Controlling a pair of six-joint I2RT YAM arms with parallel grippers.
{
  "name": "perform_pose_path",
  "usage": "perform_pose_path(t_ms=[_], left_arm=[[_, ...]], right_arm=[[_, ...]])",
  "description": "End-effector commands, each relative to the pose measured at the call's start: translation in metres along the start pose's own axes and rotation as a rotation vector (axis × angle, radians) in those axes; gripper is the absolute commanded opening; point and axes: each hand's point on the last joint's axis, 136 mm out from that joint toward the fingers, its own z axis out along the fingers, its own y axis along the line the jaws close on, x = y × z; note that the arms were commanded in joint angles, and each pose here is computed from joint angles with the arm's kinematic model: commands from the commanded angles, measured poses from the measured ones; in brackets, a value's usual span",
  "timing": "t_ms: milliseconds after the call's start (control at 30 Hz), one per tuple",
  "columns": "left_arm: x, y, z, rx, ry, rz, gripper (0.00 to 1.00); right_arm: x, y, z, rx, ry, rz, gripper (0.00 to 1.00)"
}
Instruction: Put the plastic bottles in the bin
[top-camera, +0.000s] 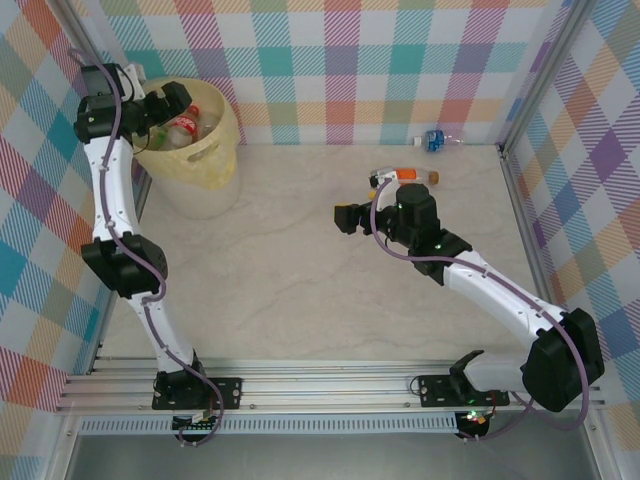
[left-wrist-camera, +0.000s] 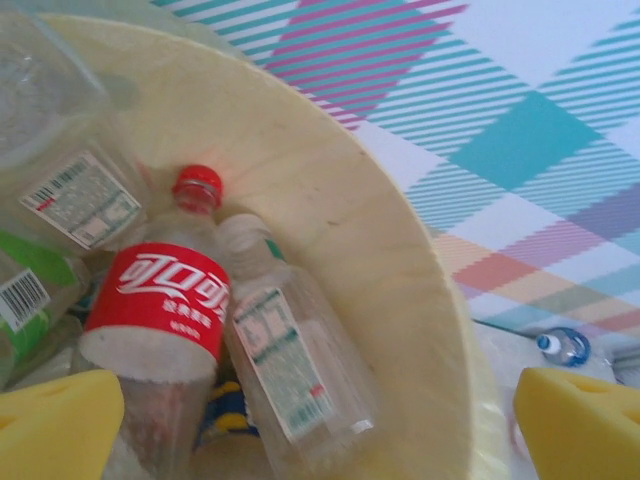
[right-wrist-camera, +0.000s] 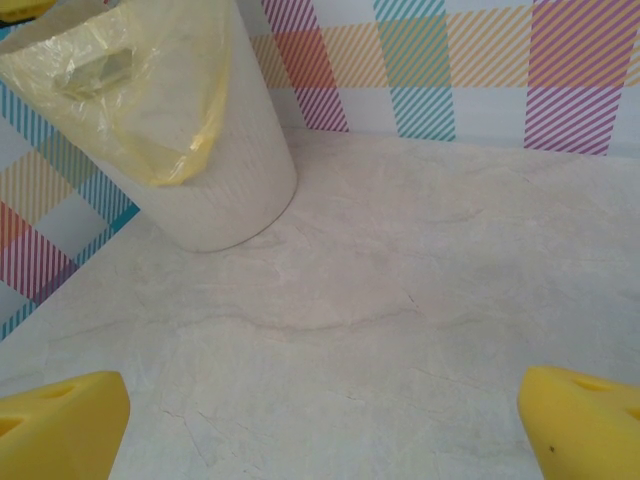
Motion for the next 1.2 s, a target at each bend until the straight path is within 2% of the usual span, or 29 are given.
perform_pose_path(t_ms=[0, 133, 333, 600, 767, 900, 1033, 1167], left_arm=[[-0.011, 0.014, 0.018, -0.026, -0.039, -0.016, 1.00], [-0.014, -0.004, 0.013, 0.052, -0.033, -0.014, 1.00], [-0.049, -0.018, -0.028, -0.001, -0.178, 0.081, 1.00], [-0.072, 0.016, -0.002, -0.126, -0.295, 0.090, 1.00], [-0.056, 0.037, 0.033, -0.131, -0.237, 0.053, 1.00], [-0.037, 0.037, 0.049, -0.085, -0.161, 0.051, 1.00], [-0.031, 0.029, 0.045, -0.064, -0.129, 0.068, 1.00], [-0.036, 0.014, 0.026, -0.041, -0.138, 0.084, 1.00]], right_arm=[[-0.001, 0.001, -0.002, 0.005, -0.007, -0.012, 1.00], [0.000, -0.001, -0.001, 0.012, -0.002, -0.009, 1.00], [0.004, -0.002, 0.005, 0.015, 0.009, -0.013, 1.00], [0.012, -0.005, 0.010, 0.018, 0.027, -0.017, 1.00], [0.011, -0.007, 0.007, 0.032, 0.019, -0.032, 1.00], [0.012, -0.008, 0.006, 0.039, 0.020, -0.031, 1.00], [0.011, -0.008, 0.006, 0.037, 0.019, -0.028, 1.00], [0.009, -0.006, 0.005, 0.032, 0.013, -0.021, 1.00]])
